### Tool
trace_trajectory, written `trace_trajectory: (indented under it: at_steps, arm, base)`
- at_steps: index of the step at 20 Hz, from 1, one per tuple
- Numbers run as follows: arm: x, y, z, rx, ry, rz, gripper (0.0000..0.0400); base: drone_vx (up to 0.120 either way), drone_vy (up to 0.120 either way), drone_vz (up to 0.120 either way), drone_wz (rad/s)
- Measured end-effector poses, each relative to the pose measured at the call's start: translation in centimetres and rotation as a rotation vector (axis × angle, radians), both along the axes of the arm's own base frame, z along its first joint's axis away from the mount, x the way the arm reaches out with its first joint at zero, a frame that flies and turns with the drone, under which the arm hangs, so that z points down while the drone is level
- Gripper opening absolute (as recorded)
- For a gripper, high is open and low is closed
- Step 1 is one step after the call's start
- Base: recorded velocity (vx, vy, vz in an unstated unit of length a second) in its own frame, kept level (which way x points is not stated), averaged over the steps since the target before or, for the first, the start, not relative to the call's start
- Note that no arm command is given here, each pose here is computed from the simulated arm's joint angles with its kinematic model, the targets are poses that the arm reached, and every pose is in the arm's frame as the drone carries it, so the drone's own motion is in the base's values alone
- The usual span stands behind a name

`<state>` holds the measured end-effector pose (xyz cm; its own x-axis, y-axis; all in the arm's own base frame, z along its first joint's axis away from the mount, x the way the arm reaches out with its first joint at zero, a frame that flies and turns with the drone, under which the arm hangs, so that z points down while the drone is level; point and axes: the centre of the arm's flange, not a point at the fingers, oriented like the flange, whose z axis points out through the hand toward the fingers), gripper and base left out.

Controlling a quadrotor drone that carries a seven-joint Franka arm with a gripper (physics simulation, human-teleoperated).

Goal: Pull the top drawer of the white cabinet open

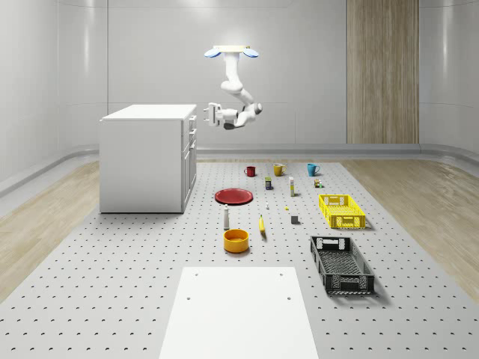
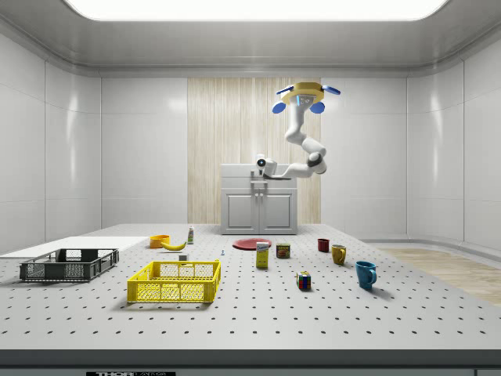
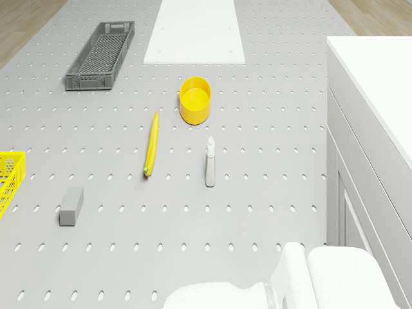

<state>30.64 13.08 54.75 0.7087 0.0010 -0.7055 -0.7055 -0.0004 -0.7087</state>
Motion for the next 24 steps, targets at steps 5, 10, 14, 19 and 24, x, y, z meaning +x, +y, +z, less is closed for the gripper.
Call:
trace_trajectory:
  at_steps: [5,10,14,19,24]
  arm:
    - [0.0,1.5,0.2,0.0,0.0,0.0,0.0305]
    - [0.0,2.2,1.1,0.0,-0.0001,0.0,0.0305]
    - [0.0,2.4,1.8,0.0,-0.0001,0.0,0.0305]
    - [0.0,2.9,2.0,0.0,-0.0002,0.0,0.0305]
    - [0.0,3.2,2.5,0.001,-0.0002,0.0,0.0305]
  base:
    - [0.0,0.0,0.0,0.0]
    - [0.0,0.0,0.0,0.0]
    - [0.0,0.0,0.0,0.0]
    - [0.0,0.0,0.0,0.0]
    - [0.0,0.0,0.0,0.0]
